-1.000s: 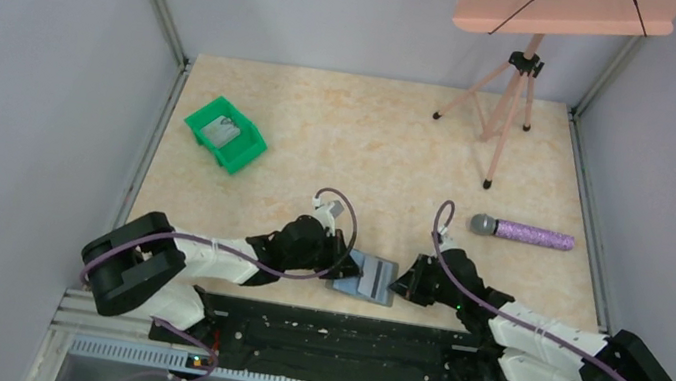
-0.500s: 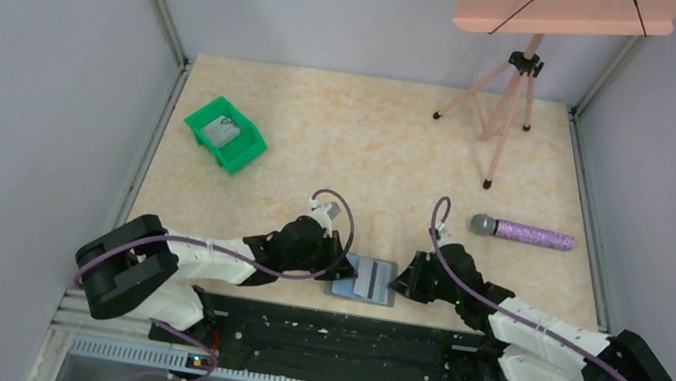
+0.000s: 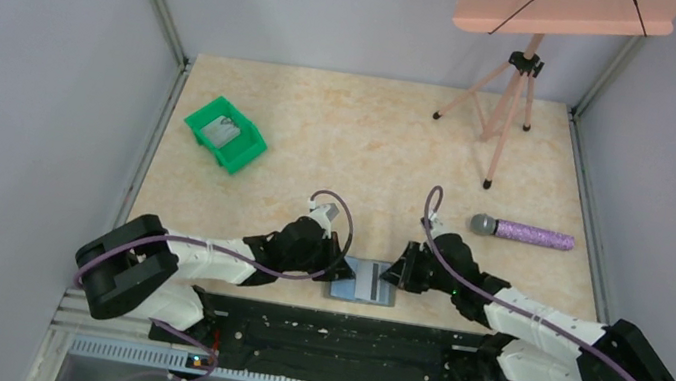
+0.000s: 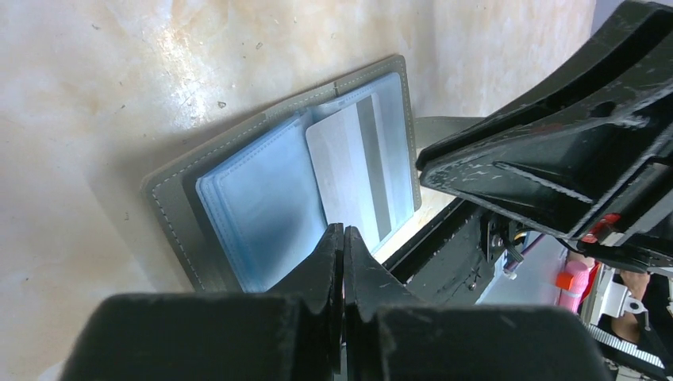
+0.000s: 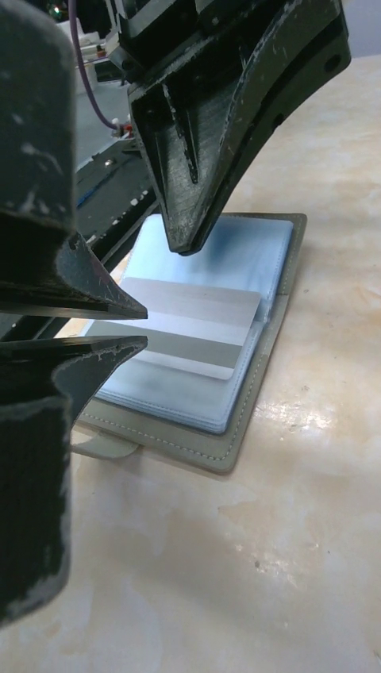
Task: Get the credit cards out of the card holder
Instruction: Remove the credit card from the card holder.
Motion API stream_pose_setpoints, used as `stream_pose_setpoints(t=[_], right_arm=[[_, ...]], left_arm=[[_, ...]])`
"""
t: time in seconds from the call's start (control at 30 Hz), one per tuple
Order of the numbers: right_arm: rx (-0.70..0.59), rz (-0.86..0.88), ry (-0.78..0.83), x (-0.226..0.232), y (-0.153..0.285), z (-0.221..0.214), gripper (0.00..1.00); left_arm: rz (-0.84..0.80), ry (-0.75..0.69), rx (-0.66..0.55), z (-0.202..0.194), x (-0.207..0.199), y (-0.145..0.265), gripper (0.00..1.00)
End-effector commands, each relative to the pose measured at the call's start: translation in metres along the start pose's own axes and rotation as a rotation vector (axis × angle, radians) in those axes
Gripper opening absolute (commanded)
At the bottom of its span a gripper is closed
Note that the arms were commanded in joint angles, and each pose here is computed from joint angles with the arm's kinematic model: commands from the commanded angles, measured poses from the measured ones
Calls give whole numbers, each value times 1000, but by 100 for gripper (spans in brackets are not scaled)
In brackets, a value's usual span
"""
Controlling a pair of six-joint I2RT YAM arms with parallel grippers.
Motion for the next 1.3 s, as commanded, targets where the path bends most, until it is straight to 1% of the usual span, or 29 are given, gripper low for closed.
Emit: stream_pose_setpoints(t=[0.0, 0.03, 0.27, 0.37, 0.47, 0.63, 0.8, 1.27], right_arm=[[7, 88, 0, 23, -8, 10, 13], [7, 84, -4, 22, -9, 10, 13], [-7, 41, -30, 18, -12, 12, 13], [0, 12, -48, 11, -15, 10, 16], [9, -11, -59, 3, -18, 6, 18], [8, -50, -70, -6, -20, 2, 18], [15, -71, -79, -13, -20, -3, 18], [25, -52, -101, -16, -20, -8, 18]], left_arm=[[-15, 4, -30, 6, -5, 2, 0], [-20, 1, -25, 6, -6, 2, 0], [-1, -21, -21, 5, -2, -1, 29], [6, -27, -16, 1, 2, -3, 36], [-2, -24, -19, -3, 5, -4, 41], [-3, -31, -4, -10, 11, -8, 44], [-41, -31, -12, -11, 9, -10, 46], [-68, -28, -9, -9, 4, -14, 46]])
Point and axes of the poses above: each gripper's point midway between its finger pads, its own y axis back along the fingers, its own x axis along the line the jaws close on, z = x × y, the point moved 6 cm from there along y, back along the fingers, and after that the axes turned 15 degrees about -y, right-handed, at the moved point
